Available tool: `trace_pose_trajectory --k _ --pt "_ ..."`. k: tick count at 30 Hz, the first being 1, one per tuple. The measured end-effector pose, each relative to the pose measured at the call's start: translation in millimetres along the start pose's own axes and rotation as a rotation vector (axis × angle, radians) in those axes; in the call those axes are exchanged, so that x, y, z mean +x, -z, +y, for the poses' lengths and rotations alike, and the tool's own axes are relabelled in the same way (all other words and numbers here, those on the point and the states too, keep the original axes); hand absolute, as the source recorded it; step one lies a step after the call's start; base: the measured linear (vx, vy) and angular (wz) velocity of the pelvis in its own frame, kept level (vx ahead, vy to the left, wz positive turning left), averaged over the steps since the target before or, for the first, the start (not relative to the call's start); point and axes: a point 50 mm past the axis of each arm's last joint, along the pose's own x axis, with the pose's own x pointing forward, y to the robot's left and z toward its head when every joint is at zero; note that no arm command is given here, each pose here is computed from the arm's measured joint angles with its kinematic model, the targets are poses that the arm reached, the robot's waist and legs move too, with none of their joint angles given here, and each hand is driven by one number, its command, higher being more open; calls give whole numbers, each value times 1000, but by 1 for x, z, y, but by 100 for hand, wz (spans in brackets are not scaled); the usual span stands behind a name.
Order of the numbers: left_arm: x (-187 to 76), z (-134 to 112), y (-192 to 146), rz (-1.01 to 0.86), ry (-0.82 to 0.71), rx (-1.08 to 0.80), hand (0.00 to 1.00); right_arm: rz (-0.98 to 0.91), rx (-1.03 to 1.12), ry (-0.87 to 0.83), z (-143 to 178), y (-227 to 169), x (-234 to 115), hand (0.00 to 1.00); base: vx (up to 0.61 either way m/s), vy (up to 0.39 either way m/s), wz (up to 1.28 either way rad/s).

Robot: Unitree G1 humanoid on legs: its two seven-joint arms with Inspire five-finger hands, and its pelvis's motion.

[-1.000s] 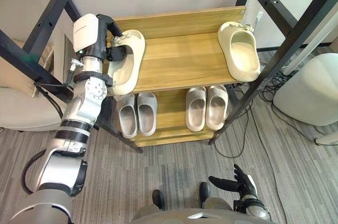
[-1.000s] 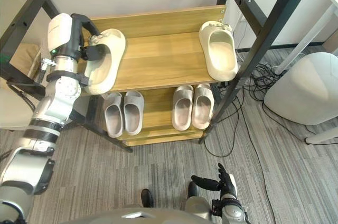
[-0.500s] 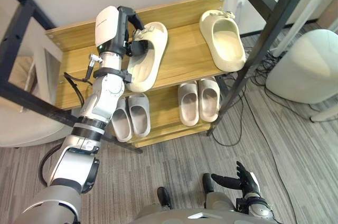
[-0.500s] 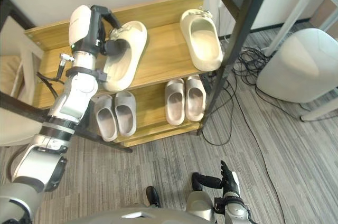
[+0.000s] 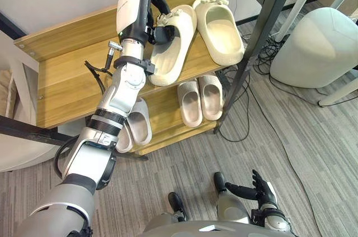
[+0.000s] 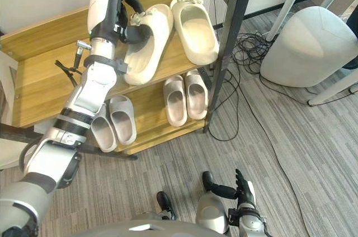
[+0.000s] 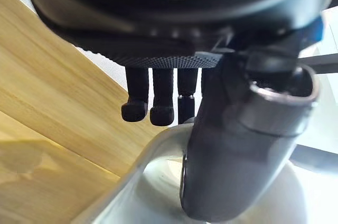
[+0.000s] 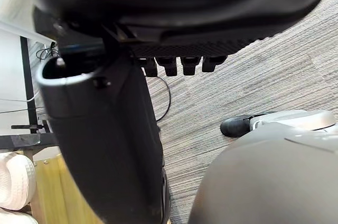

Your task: Organize the slippers on the shoe rack

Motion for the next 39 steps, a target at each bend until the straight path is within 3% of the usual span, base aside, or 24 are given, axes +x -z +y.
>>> trace_pose_trajectory --k 15,27,39 --pt "3 -15 -11 24 7 -155 100 -2 16 -2 3 -1 0 100 -11 17 9" --pt "-28 -30 -15 35 76 -359 100 1 2 -7 2 0 0 100 -23 21 13" --pt "-42 -30 -22 1 82 -426 100 13 -32 -13 -1 3 0 100 -18 15 9"
